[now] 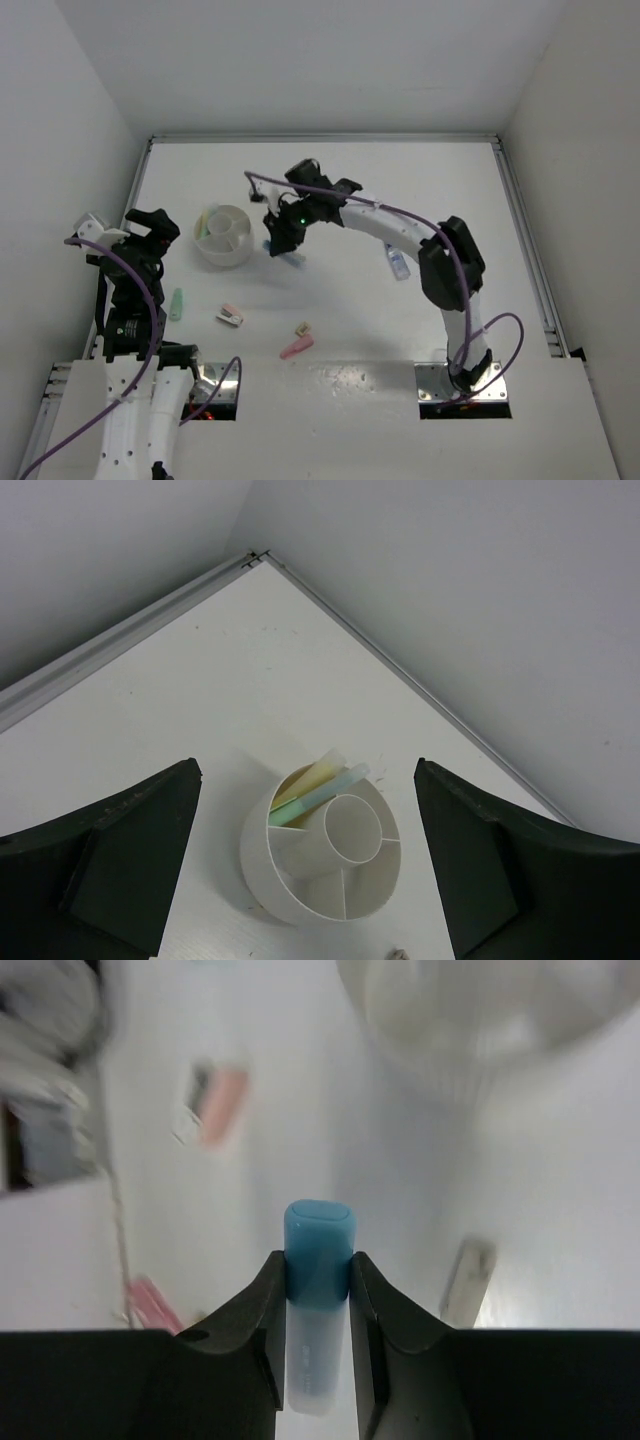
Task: Sort the stationery into containers
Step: Place the pen in the storage box.
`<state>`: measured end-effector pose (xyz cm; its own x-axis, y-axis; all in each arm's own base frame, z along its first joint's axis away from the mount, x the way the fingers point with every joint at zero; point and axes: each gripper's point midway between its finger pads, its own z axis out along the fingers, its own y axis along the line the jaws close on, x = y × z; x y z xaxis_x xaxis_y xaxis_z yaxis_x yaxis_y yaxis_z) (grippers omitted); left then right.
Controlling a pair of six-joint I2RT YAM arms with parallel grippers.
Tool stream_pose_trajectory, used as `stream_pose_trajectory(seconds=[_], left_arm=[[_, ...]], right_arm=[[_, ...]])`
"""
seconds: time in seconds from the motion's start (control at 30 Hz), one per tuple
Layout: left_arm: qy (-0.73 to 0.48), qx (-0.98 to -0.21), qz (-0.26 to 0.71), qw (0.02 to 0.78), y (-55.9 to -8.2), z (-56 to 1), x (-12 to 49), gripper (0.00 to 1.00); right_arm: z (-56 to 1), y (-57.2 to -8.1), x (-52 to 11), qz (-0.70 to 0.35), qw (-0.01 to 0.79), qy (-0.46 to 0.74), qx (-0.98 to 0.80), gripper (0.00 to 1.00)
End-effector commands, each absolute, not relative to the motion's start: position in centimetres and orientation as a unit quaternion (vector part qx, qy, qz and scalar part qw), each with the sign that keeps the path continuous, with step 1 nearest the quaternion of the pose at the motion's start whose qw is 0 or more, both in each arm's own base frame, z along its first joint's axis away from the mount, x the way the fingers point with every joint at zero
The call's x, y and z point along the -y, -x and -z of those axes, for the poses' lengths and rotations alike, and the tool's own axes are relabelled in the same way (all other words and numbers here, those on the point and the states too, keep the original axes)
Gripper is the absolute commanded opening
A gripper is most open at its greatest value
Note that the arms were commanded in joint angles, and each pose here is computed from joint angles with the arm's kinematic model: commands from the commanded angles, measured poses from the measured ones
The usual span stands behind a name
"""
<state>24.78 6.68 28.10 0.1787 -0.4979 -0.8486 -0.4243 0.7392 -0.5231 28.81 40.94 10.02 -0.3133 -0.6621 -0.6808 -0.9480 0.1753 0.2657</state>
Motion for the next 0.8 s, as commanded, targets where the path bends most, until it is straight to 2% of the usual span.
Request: stream_pose_trajectory(seconds=[0.0, 0.07, 0.17, 0.3, 0.33, 0.47, 0.53, 0.77], left_arm=[[0.363, -0.626, 0.023, 0.69, -24.8, -29.2, -7.1, 0.94], [0.363, -0.626, 0.023, 0.69, -24.8, -29.2, -7.1, 0.94], [0.368, -0.623, 0.017, 0.69, -24.6, -29.2, -7.4, 0.94], [0.374, -0.615, 0.01, 0.694, -24.3, -29.4, -7.8, 0.94], [0.373, -0.611, 0.012, 0.698, -24.1, -29.7, -7.8, 0.94], [0.373, -0.611, 0.012, 0.698, -24.1, -29.7, -7.8, 0.94], [0.373, -0.611, 0.012, 0.698, -24.1, -29.7, -7.8, 0.94], [0.37, -0.607, 0.018, 0.703, -23.8, -30.1, -7.6, 0.94]], right_arm=[[-25.5, -28.4, -47.2, -0.502, 0.367, 0.537, -0.569, 0.0], [-23.3, -31.7, -50.2, -0.506, 0.341, 0.494, -0.619, 0.0], [-23.4, -34.5, -52.8, -0.51, 0.386, 0.459, -0.616, 0.0], [-26.8, -37.3, -55.5, -0.539, 0.461, 0.422, -0.565, 0.0], [-25.6, -37.9, -56.0, -0.544, 0.466, 0.413, -0.563, 0.0], [-27.5, -39.2, -56.8, -0.562, 0.525, 0.384, -0.511, 0.0], [-25.1, -39.8, -57.7, -0.561, 0.515, 0.391, -0.516, 0.0], [-25.4, -38.4, -58.9, -0.586, 0.511, 0.4, -0.485, 0.0]])
